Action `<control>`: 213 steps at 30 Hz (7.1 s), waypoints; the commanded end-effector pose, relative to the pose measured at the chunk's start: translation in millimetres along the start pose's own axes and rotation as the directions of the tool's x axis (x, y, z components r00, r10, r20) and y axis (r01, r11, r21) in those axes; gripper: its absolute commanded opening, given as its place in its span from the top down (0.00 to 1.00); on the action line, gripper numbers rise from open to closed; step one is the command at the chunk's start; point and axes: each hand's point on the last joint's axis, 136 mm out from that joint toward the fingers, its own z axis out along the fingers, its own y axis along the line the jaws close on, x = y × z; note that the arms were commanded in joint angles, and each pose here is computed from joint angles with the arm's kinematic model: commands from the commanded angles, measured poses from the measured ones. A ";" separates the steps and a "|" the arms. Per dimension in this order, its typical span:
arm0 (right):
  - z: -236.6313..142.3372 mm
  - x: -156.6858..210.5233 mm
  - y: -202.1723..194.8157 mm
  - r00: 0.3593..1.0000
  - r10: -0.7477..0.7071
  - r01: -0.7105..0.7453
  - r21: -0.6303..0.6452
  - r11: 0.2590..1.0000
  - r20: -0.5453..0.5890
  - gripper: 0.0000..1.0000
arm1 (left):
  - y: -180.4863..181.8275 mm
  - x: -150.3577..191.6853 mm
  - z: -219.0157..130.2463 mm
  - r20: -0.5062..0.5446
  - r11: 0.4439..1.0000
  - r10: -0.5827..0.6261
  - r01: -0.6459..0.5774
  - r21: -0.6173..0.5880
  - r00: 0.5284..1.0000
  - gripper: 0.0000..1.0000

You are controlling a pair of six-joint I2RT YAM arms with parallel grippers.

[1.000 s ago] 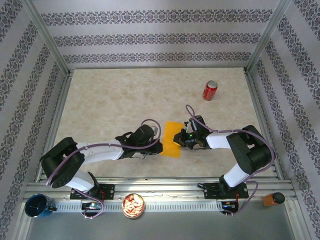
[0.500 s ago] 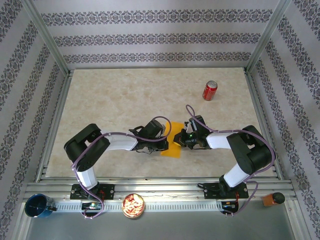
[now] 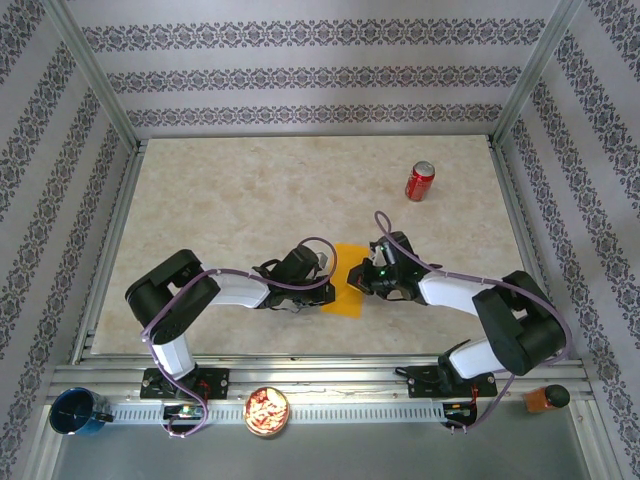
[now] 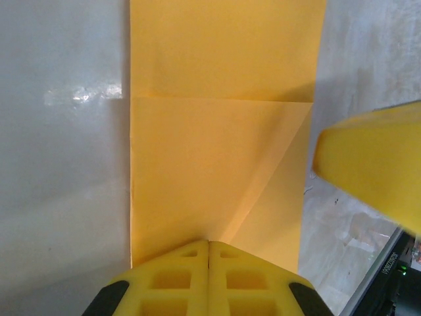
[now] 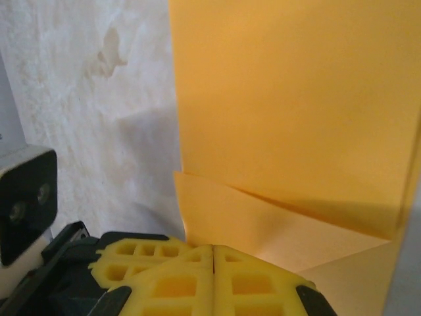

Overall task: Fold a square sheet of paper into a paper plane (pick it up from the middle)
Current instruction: Fold the triangle a second time at the center of the table, then turn over the paper at the center of the table.

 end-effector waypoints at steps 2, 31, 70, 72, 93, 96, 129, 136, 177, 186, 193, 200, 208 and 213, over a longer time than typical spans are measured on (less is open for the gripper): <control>13.7 11.1 -10.2 0.999 0.012 -0.011 0.039 0.999 -0.032 0.95 | 42.0 22.1 0.5 -0.059 0.988 -0.074 0.065 -0.140 0.995 1.00; 16.8 16.9 -4.7 0.998 -0.066 0.067 0.051 0.996 -0.018 0.96 | 44.8 22.8 4.0 -0.032 0.982 -0.156 0.152 -0.116 0.987 1.00; 5.3 -43.3 -39.3 0.997 0.063 -0.066 0.051 0.997 0.050 0.92 | 51.4 34.8 3.5 -0.082 0.983 -0.134 0.123 -0.134 0.988 1.00; 0.9 -52.8 -42.4 0.994 0.074 -0.079 0.070 0.994 0.076 0.92 | 52.1 35.3 3.9 -0.082 0.983 -0.139 0.127 -0.133 0.987 1.00; -31.3 -1.4 1.6 0.999 0.032 -0.030 -0.058 0.998 0.037 0.64 | -34.7 -3.7 -41.5 0.177 0.996 -0.028 0.013 0.087 0.984 0.82; -33.5 13.7 -4.9 0.999 0.033 -0.033 -0.009 0.999 0.002 0.62 | -31.5 -10.6 -50.5 0.168 0.999 0.019 -0.025 0.034 0.986 0.80; -14.9 57.4 -18.8 0.993 0.076 -0.060 0.166 0.984 -0.094 0.65 | 41.3 14.8 -8.7 -0.155 0.988 0.066 -0.086 -0.129 0.986 0.98; -7.7 54.7 -16.4 0.993 0.068 -0.050 0.171 0.984 -0.097 0.65 | 40.0 15.4 -8.0 -0.154 0.990 0.064 -0.082 -0.117 0.986 0.98; -2.6 36.7 5.0 0.997 0.059 -0.055 0.065 0.996 -0.059 0.64 | 35.4 15.4 -4.6 -0.165 0.993 0.057 -0.073 -0.093 0.985 0.99; -4.6 22.4 6.3 0.998 0.058 -0.056 0.050 0.997 -0.037 0.62 | 35.0 14.9 -3.7 -0.167 0.993 0.055 -0.072 -0.093 0.984 0.98; -0.6 8.2 9.0 0.996 0.062 -0.062 0.013 0.998 -0.057 0.60 | 34.1 14.6 -2.3 -0.172 0.993 0.054 -0.070 -0.090 0.984 0.99; 6.1 -1.1 6.8 0.998 0.051 -0.051 -0.016 0.999 -0.033 0.63 | 25.8 8.7 -3.1 -0.131 0.998 0.039 -0.046 -0.052 0.991 0.99; 12.2 -2.5 -5.9 0.996 0.070 -0.070 -0.004 0.998 -0.056 0.76 | 23.3 7.0 -3.6 -0.110 0.999 0.029 -0.032 -0.032 0.994 0.98; 10.1 -2.3 -6.2 0.997 0.063 -0.064 -0.016 0.998 -0.054 0.84 | 12.1 4.4 -10.7 -0.097 0.999 0.047 -0.047 0.004 0.994 0.96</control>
